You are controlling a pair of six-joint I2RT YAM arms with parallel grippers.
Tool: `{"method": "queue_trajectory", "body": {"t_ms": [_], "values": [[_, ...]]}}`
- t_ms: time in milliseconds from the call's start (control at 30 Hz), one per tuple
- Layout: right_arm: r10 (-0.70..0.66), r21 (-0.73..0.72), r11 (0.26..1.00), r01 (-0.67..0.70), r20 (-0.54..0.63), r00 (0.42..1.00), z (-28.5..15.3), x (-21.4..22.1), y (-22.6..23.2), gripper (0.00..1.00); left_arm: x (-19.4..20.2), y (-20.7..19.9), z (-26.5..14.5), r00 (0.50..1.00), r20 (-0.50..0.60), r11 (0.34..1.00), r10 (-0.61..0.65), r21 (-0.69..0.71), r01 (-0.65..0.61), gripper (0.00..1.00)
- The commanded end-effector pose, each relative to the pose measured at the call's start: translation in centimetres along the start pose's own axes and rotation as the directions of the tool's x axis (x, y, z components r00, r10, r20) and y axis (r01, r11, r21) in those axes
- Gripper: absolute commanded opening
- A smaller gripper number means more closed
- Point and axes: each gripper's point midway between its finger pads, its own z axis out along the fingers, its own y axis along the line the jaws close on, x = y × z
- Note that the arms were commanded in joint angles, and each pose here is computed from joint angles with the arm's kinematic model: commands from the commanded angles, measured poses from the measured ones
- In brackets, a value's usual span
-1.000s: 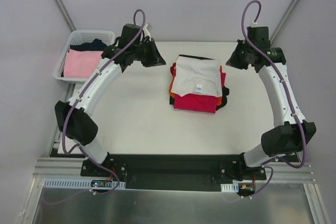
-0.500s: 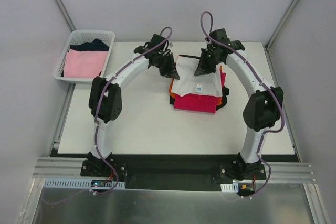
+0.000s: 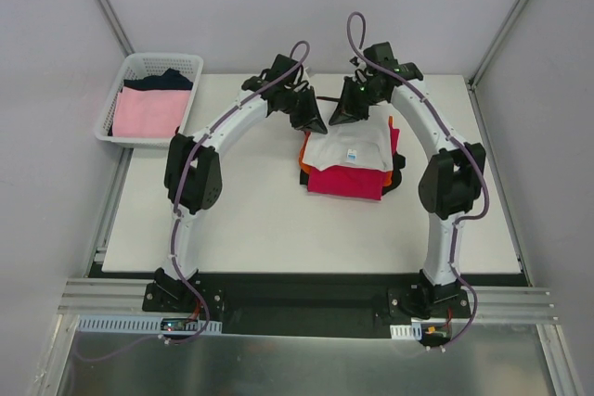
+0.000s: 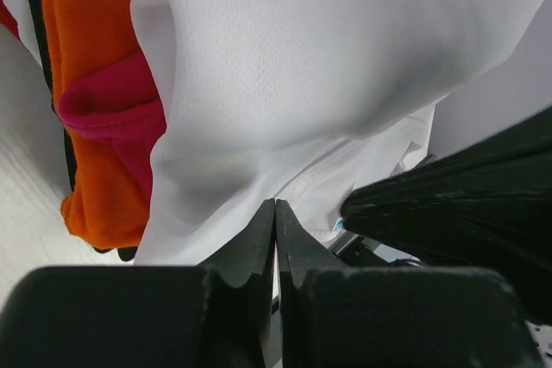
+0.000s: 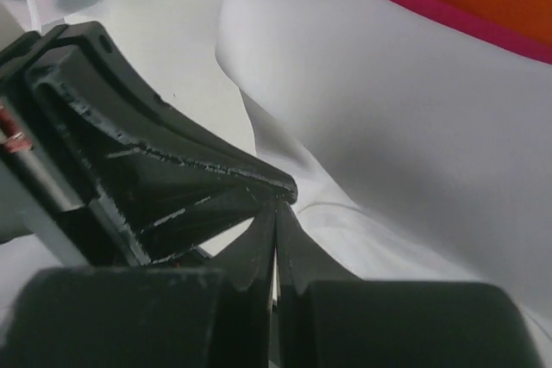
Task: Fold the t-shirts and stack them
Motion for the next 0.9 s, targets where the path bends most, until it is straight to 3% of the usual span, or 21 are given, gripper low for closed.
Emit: {"method": "queue_trajectory", "body": {"t_ms": [0, 400, 633, 867], "values": [[-0.002, -0.121, 0.993, -0.009, -0.084, 0.996, 1.5, 1.0, 1.9, 0.01, 0.2, -2.8, -3.1, 0.999, 0.032, 0.998, 0.037, 0.051, -0.039, 0.0], [-0.038, -0.156, 0.988, 0.021, -0.105, 0.994, 0.5, 2.4, 3.1, 0.01, 3.0, -2.2, -9.6, 0.985, 0.143, 0.995, 0.095, -0.052, -0.089, 0.0], [-0.066, -0.175, 0.984, 0.046, -0.111, 0.992, -0.9, 3.9, 4.2, 0.01, 4.9, -2.3, -13.1, 0.975, 0.182, 0.99, 0.129, -0.077, -0.117, 0.07], [-0.095, -0.128, 0.989, 0.077, -0.144, 0.985, -1.3, 7.8, 3.7, 0.01, 8.5, 0.7, -15.0, 0.979, 0.163, 0.984, 0.124, -0.146, -0.101, 0.11]]}}
